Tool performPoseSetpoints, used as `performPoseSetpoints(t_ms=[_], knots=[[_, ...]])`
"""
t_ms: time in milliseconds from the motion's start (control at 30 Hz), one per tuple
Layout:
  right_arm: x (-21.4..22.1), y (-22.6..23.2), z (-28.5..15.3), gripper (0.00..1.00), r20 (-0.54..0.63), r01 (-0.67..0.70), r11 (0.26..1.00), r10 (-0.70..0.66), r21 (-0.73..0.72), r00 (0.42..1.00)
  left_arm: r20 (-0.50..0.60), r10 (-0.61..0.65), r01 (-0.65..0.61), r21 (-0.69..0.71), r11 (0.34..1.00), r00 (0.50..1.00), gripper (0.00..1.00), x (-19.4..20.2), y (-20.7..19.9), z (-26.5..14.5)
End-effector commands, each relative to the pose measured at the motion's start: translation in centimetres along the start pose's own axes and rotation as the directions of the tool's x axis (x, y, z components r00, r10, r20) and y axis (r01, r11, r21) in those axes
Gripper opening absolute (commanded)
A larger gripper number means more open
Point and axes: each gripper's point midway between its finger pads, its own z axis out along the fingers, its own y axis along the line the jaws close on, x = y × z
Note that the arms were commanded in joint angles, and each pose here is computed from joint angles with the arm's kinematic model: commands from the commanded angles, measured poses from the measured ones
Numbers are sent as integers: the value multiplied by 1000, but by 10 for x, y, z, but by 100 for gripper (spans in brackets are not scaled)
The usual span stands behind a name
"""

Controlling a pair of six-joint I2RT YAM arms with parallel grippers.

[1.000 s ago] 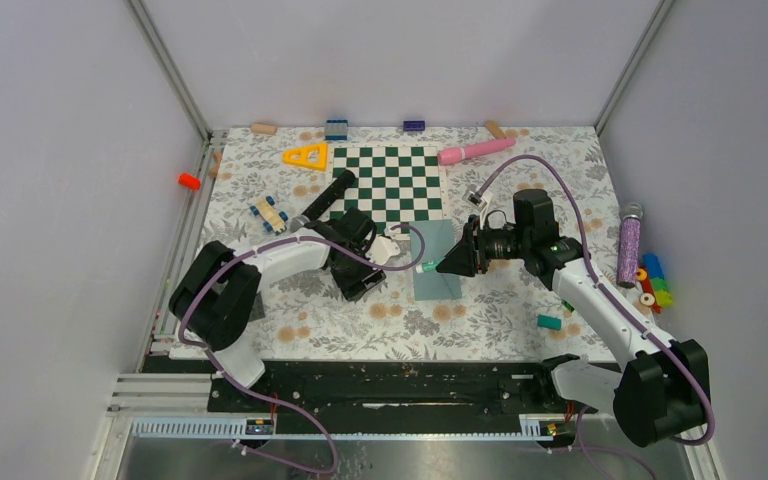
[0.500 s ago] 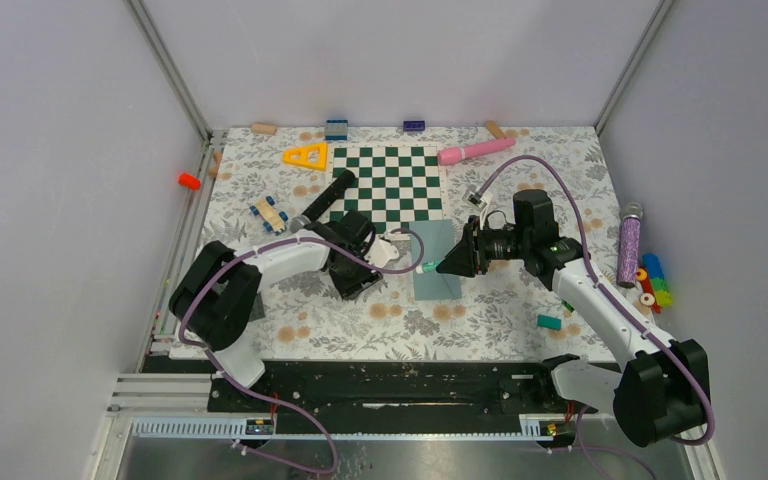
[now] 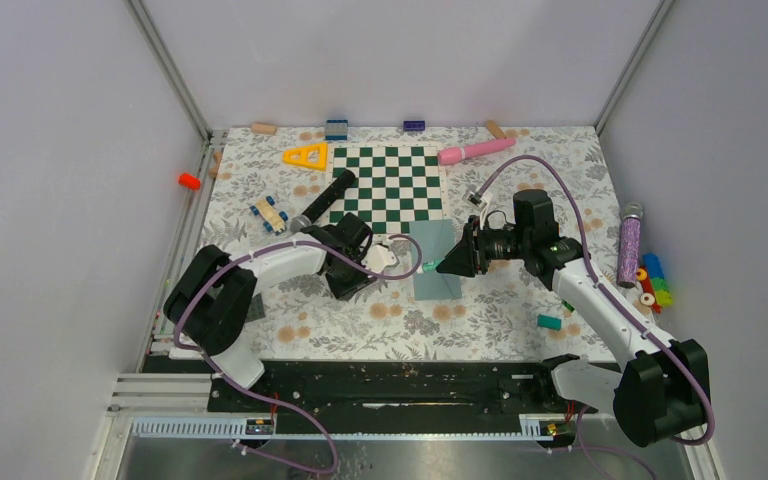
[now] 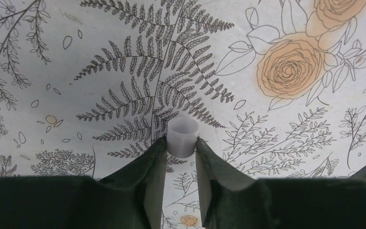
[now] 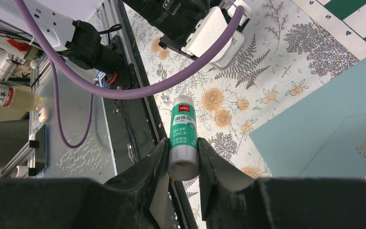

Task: Place the letter into the envelope and seal it
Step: Pick up the solid glue cap from the center of the board.

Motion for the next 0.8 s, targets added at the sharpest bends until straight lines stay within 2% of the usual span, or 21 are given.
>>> performPoseSetpoints(t_ms=[0, 167, 333, 467, 533, 767], knots=[[-8, 4, -1, 7, 26, 35, 999, -35, -22, 999, 60, 28, -28, 1, 1000, 998, 25, -11, -1, -6], [-7, 3, -1, 7, 24, 31, 999, -30, -27, 999, 105, 37, -38, 8, 999, 994, 11, -19, -3, -7], [-8, 6, -1, 7, 24, 36, 998, -35, -42, 999, 243, 91, -107, 55, 993, 966, 6, -38, -15, -26], [-9, 21, -5, 7, 29, 50, 992, -47, -119, 998, 384, 173, -206, 46, 977, 907, 6, -49, -26, -51], [-9, 28, -7, 6, 33, 68, 987, -64, -147, 997, 435, 209, -244, 26, 969, 876, 2, -52, -31, -60], [-6, 29, -7, 6, 30, 72, 985, -68, -155, 997, 578, 304, -355, -27, 935, 758, 0, -58, -50, -82]])
